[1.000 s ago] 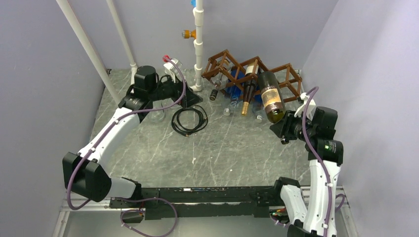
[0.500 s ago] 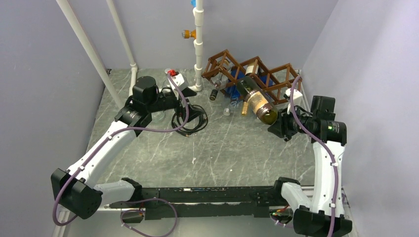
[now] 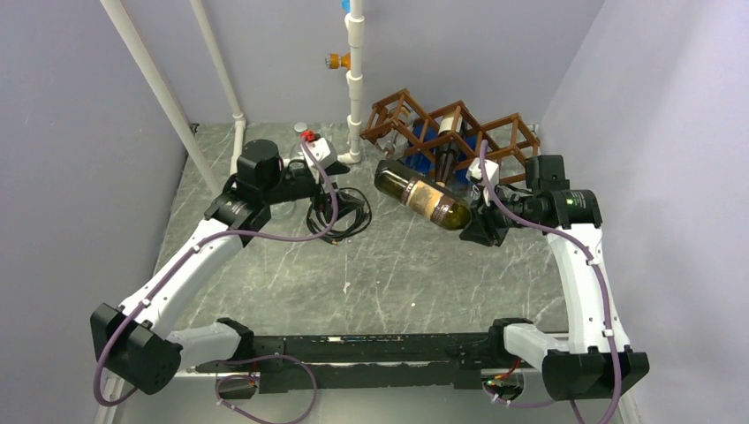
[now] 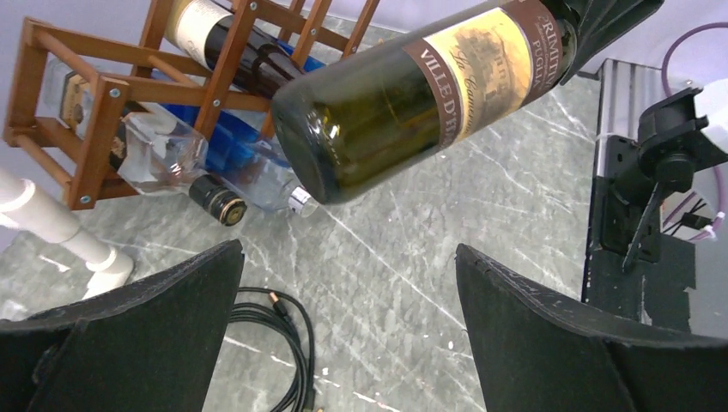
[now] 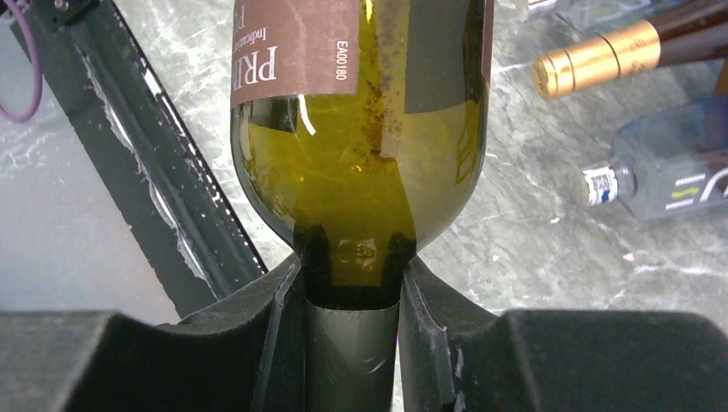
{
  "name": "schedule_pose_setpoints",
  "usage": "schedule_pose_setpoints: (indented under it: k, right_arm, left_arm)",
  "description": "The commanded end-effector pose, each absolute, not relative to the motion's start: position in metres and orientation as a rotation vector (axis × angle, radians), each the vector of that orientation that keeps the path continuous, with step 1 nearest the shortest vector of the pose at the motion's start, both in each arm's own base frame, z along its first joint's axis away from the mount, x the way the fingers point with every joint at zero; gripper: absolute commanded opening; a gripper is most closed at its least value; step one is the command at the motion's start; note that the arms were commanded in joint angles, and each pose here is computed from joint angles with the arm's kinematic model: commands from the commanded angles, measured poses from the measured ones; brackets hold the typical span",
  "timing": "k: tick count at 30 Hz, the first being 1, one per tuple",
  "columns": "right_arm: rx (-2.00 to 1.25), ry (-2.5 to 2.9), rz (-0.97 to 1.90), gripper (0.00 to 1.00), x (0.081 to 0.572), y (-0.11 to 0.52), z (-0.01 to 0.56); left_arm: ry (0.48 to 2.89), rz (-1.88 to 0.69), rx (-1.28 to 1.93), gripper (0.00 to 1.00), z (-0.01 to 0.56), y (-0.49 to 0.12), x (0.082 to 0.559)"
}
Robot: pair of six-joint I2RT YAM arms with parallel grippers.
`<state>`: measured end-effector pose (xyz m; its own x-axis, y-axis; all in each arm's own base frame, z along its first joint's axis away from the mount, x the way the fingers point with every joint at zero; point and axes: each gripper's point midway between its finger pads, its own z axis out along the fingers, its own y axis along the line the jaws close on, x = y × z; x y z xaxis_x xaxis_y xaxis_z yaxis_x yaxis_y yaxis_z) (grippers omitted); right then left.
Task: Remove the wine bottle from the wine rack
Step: Pick up the wine bottle from the wine rack, then place the wine bottle at the center of the board.
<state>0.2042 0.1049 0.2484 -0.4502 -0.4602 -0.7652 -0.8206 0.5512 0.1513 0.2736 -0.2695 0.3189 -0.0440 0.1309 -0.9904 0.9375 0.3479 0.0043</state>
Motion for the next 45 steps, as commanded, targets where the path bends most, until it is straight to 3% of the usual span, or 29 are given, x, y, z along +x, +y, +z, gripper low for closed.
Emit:
schedule_pose_setpoints:
  k: [1,14,22,45]
  right_arm:
    - [-1.190,1.871,0.671,0.00,0.216,0.124,0.268]
    - [-1.464,1.838,0.746,0.00,0.206,0.143,0.236]
    - [-1.528,1.785,0.840,0.00,0.196,0.154,0.223]
    - [-1.556,1.782,0.996,0.00,0.174,0.160,0.191]
  left_arm:
    - [1.378,-0.780,1.049,1.00,0.337,-0.256,0.262]
    - [1.232,-0.754,1.116,1.00,0.318,-0.243,0.197]
    - [1.257,-0.804,1.124,0.99,0.320,-0.268,0.169]
    - [1.281,-0.483,1.433,0.99,0.275,-0.325,0.162]
